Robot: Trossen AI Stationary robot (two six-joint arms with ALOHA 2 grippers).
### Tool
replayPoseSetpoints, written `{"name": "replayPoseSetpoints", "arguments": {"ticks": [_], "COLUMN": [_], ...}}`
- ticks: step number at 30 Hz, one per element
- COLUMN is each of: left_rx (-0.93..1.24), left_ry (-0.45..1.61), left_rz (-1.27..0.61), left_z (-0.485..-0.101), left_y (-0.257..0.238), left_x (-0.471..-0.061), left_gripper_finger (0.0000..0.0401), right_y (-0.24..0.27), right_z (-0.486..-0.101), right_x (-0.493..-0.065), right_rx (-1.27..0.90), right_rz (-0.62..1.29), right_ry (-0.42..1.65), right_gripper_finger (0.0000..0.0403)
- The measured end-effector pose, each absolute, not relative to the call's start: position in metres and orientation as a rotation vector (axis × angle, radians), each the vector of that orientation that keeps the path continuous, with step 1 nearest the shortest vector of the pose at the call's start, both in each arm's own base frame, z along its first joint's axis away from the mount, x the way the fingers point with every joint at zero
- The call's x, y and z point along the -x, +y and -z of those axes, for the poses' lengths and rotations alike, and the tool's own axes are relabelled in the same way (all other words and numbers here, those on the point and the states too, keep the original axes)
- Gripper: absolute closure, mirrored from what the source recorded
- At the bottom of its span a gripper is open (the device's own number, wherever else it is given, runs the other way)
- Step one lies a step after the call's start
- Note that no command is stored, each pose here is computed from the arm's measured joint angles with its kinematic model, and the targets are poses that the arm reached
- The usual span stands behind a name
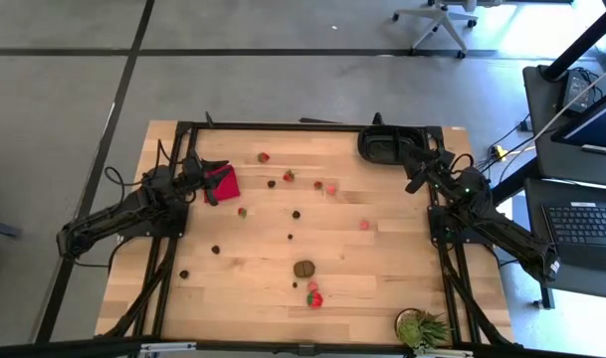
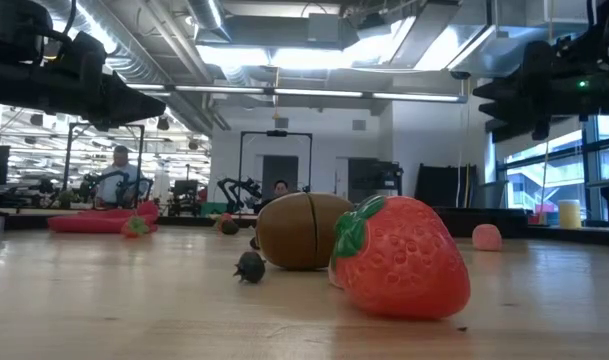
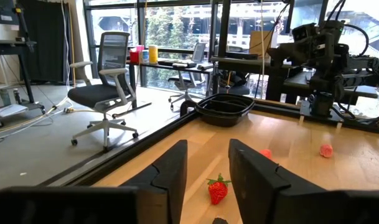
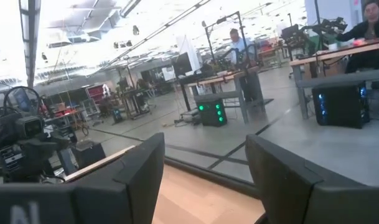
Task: Pick and placing Produce into tupperware
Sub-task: Put the bottom pink peach into the black bin
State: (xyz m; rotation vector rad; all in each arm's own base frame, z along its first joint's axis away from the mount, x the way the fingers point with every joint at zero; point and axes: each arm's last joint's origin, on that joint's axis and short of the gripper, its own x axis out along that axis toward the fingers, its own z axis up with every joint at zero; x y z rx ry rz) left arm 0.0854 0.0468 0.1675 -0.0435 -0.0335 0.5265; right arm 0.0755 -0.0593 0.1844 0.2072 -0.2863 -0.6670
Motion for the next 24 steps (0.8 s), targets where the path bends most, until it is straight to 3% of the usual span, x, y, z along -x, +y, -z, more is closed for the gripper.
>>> {"name": "replayPoseSetpoints", "arguments": {"ticks": [12, 24], "left_rx": [0.043, 0.027], "left_ry": [-0.033, -0.029], "left_rz": [-0.526, -0.527], "left_z": [-0.167, -0.167], "left_y": [0.047, 0.047], "left_x": [-0.085, -0.085], "left_gripper_finger": [0.0279, 0.0299], "right_y": [-0.058, -0.058], "right_z": [-0.182, -0.169], "right_x": [-0.077, -0.079], "right_rx": [-0.166, -0.226], "right_rz": [0.606, 0.592], "right_ry": [-0.234, -0.103], "right_gripper_finger": [0.0176, 0.0176]}}
